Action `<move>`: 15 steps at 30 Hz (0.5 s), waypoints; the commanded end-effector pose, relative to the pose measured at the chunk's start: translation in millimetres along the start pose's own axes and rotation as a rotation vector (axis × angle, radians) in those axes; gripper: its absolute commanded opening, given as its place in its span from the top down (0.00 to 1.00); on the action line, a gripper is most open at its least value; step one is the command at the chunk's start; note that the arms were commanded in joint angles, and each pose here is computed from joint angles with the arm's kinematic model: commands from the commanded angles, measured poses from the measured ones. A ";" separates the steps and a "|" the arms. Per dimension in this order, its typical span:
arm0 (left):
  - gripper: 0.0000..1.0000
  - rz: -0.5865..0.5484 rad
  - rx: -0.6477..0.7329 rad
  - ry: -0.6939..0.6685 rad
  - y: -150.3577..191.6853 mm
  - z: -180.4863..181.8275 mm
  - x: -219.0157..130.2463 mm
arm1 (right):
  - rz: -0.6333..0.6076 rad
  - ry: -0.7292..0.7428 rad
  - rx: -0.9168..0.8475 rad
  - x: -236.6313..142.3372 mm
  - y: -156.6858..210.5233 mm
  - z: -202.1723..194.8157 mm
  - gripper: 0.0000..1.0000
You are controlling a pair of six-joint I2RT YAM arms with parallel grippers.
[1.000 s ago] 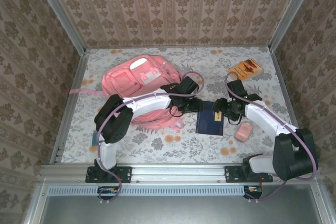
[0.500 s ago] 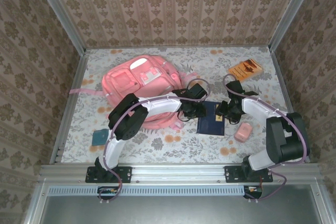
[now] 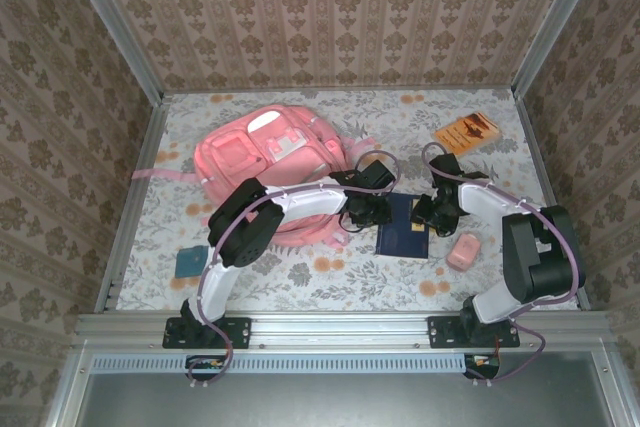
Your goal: Pack the student bag
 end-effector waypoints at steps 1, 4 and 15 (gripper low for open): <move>0.73 0.021 -0.007 -0.011 3.8 -0.3 9.5 | 0.044 -0.051 -0.011 -9.9 1.6 8.8 0.60; 0.74 0.023 -0.004 -0.010 4.6 -0.8 9.8 | 0.028 -0.064 -0.014 -20.3 2.1 10.9 0.61; 0.74 0.025 -0.003 -0.013 4.6 0.1 9.7 | -0.008 -0.052 -0.033 -41.4 5.8 12.5 0.69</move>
Point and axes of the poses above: each hand's point on the last joint's axis, 136 mm out from that joint toward the fingers, its own x axis out along the fingers, its own z axis along the line the jaws close on, y = z × x, the point moved 9 cm from there along -x, back along the fingers, and after that the axes turned 9 degrees about x, right-handed, at the moved point
